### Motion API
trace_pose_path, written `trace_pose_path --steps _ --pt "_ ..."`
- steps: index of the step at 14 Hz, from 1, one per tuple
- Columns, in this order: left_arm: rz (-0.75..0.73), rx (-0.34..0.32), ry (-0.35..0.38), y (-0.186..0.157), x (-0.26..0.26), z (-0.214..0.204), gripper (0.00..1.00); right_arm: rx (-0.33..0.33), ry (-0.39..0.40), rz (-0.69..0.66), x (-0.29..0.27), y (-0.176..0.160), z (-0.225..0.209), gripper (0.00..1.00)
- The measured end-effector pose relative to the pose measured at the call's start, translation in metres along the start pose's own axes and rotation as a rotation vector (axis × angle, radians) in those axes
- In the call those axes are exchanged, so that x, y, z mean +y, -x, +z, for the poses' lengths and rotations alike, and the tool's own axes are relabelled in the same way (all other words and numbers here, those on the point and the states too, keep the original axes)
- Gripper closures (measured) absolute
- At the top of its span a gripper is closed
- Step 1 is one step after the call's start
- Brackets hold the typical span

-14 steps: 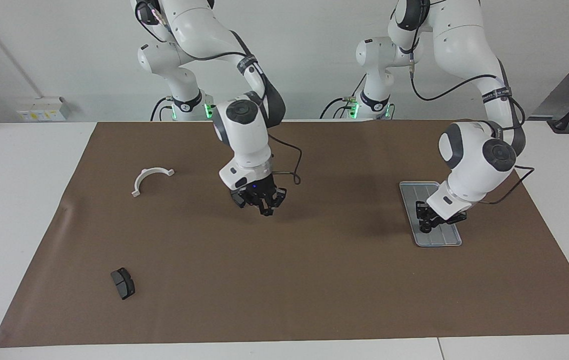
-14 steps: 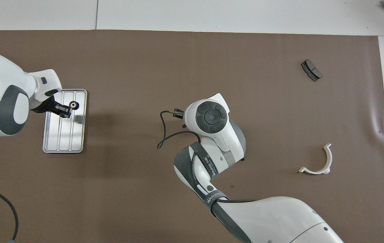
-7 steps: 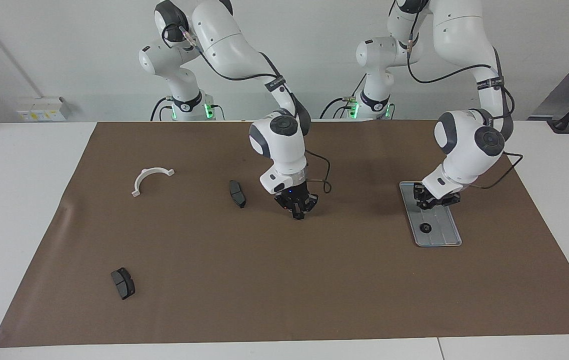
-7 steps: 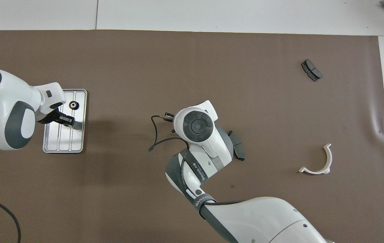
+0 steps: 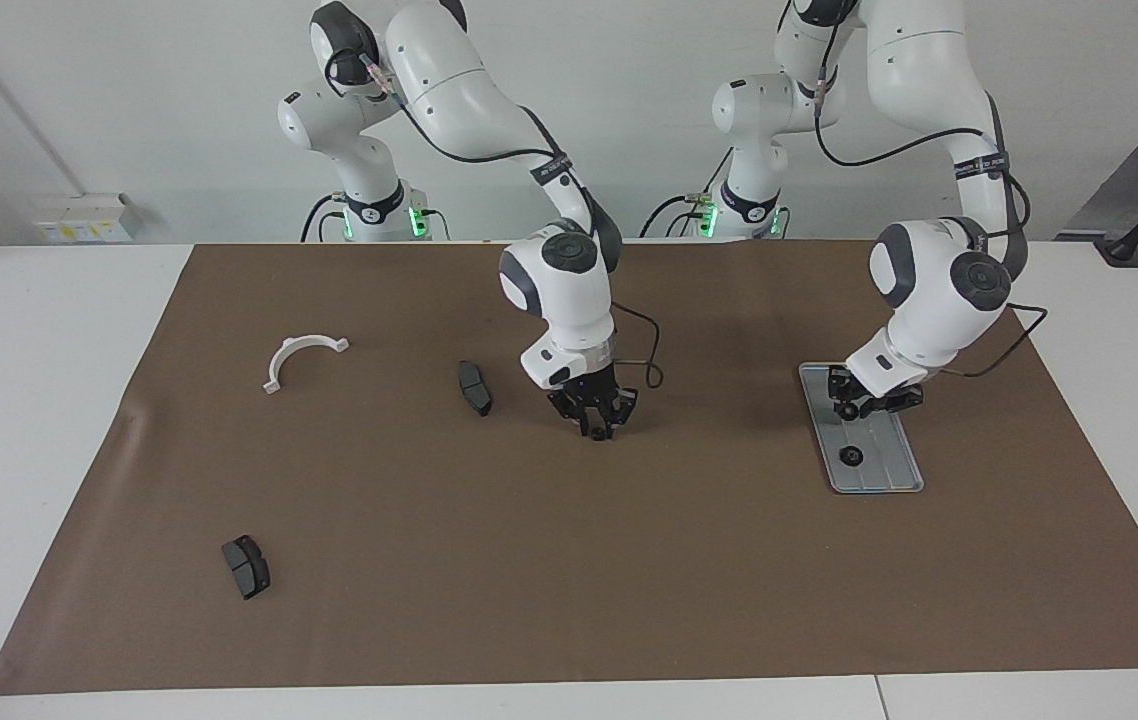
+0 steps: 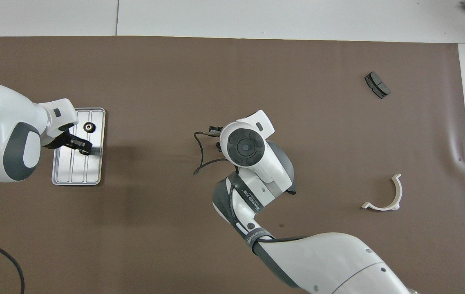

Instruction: Pick bearing gear from pile to tray

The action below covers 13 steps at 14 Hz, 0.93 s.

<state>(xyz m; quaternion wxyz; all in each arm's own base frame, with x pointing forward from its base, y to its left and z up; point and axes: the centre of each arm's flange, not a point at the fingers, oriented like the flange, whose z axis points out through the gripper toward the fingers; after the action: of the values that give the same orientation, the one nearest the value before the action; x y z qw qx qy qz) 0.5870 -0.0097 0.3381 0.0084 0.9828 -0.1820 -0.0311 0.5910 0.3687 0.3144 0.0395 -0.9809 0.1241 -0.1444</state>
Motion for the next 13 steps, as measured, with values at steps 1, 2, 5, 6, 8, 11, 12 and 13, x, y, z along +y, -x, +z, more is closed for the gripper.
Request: trace_pose_path --steps 1,2,5,6,8,11,12,13 --pt "-0.008 0.009 -0.002 -0.002 0.002 -0.003 0.41 0.014 0.008 0.012 0.016 -0.023 -0.015 0.00" --pt "-0.027 0.020 -0.005 -0.005 0.007 -0.007 0.42 0.020 0.018 0.008 0.035 -0.045 -0.031 0.00" --pt "-0.115 0.066 -0.013 -0.026 0.056 -0.018 0.43 0.023 0.048 -0.024 0.101 -0.102 -0.085 0.00" --pt "-0.147 0.082 -0.013 -0.034 0.083 -0.020 0.44 0.019 0.061 -0.040 0.123 -0.117 -0.099 0.00" --pt "-0.191 0.109 -0.010 -0.044 0.127 -0.023 0.45 -0.002 0.086 -0.063 0.159 -0.135 -0.119 0.00" --pt "-0.247 0.157 0.004 -0.055 0.191 -0.030 0.46 -0.052 0.126 -0.064 0.211 -0.152 -0.147 0.00" --pt "-0.264 0.170 0.011 -0.058 0.211 -0.032 0.46 -0.067 0.136 -0.067 0.230 -0.158 -0.156 0.00" --pt "-0.276 0.182 0.019 -0.062 0.229 -0.034 0.46 -0.079 0.145 -0.070 0.250 -0.163 -0.165 0.00"
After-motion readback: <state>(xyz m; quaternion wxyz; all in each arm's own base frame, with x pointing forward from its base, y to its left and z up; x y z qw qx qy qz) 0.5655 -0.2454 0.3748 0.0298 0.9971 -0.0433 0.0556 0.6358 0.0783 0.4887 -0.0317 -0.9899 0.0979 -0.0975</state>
